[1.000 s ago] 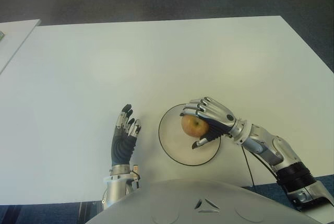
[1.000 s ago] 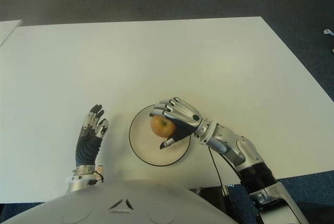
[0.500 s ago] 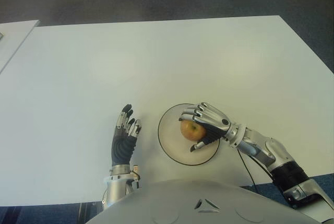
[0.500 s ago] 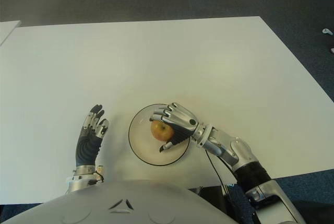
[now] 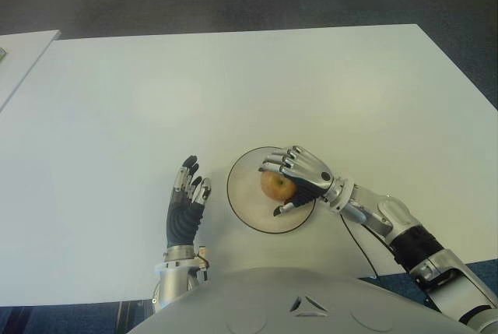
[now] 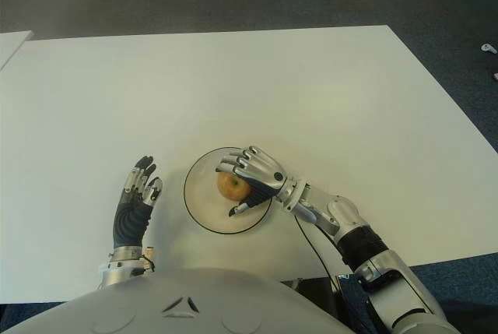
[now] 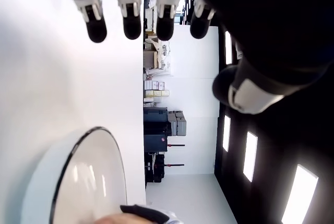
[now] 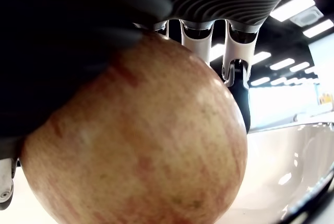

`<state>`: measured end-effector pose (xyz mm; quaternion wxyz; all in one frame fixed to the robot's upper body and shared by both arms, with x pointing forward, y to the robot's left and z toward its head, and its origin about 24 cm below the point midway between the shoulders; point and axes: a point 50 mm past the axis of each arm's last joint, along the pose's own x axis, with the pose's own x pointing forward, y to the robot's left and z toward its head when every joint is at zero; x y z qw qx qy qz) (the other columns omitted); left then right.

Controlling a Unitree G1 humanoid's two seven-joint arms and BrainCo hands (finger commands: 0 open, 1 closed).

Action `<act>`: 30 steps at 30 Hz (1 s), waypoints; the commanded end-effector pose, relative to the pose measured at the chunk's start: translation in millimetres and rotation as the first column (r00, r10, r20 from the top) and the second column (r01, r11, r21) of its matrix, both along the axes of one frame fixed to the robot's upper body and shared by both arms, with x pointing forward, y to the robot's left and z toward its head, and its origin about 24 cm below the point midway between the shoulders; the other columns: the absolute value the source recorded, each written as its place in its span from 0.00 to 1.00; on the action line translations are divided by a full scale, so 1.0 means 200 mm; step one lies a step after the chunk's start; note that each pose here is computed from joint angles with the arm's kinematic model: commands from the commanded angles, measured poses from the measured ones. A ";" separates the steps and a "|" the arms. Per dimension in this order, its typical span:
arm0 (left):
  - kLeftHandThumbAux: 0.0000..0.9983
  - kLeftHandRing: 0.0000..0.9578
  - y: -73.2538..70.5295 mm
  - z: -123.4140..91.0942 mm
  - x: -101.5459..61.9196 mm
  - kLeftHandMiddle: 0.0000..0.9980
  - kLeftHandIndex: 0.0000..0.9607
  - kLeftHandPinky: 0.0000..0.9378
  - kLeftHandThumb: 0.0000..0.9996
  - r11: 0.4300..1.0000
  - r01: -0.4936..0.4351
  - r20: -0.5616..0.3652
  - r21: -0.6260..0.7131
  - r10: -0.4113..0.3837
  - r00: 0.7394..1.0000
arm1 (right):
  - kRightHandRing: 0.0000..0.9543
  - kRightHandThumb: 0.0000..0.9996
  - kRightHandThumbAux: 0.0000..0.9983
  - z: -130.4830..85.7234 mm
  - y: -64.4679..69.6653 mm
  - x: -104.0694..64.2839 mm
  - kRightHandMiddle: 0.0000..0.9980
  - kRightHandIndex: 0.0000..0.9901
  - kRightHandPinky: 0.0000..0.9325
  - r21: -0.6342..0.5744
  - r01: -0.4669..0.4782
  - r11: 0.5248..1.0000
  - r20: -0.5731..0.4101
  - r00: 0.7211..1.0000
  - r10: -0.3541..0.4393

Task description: Put the apples into the plate.

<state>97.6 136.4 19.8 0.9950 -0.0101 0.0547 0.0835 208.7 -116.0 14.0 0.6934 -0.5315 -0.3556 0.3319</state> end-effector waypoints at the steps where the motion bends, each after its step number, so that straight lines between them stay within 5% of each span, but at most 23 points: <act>1: 0.55 0.07 -0.04 0.00 0.00 0.06 0.08 0.11 0.15 1.000 -0.003 -0.002 -0.019 0.003 1.000 | 0.90 0.73 0.71 -0.12 -0.03 -0.05 0.86 0.45 0.94 -0.118 0.024 0.993 -0.054 0.998 -0.030; 5: 0.56 0.06 -0.04 0.01 0.00 0.06 0.07 0.11 0.14 1.000 0.002 -0.005 -0.013 -0.002 1.000 | 0.90 0.73 0.71 -0.13 -0.03 -0.05 0.86 0.45 0.93 -0.106 0.023 0.994 -0.041 0.999 -0.028; 13: 0.56 0.06 -0.04 0.00 -0.01 0.05 0.07 0.11 0.14 1.000 0.000 -0.009 -0.024 0.000 1.000 | 0.71 0.69 0.71 -0.12 -0.03 -0.05 0.74 0.44 0.62 -0.051 0.017 0.999 -0.029 0.999 -0.018; 26: 0.57 0.07 -0.05 -0.01 0.01 0.05 0.06 0.10 0.15 1.000 0.007 -0.001 -0.018 -0.007 1.000 | 0.58 0.69 0.72 -0.12 -0.01 -0.04 0.61 0.43 0.48 -0.056 -0.006 0.998 -0.080 0.997 0.002; 28: 0.57 0.06 -0.05 -0.01 0.01 0.05 0.06 0.10 0.14 1.000 0.009 -0.002 -0.016 -0.009 1.000 | 0.54 0.45 0.57 -0.12 -0.01 -0.04 0.59 0.45 0.38 -0.053 -0.006 0.999 -0.075 0.997 0.002; 30: 0.57 0.05 -0.06 -0.02 0.01 0.04 0.06 0.09 0.14 1.000 0.010 -0.002 -0.016 -0.010 1.000 | 0.49 0.36 0.51 -0.12 -0.01 -0.04 0.57 0.44 0.28 -0.051 -0.004 0.999 -0.070 0.998 0.000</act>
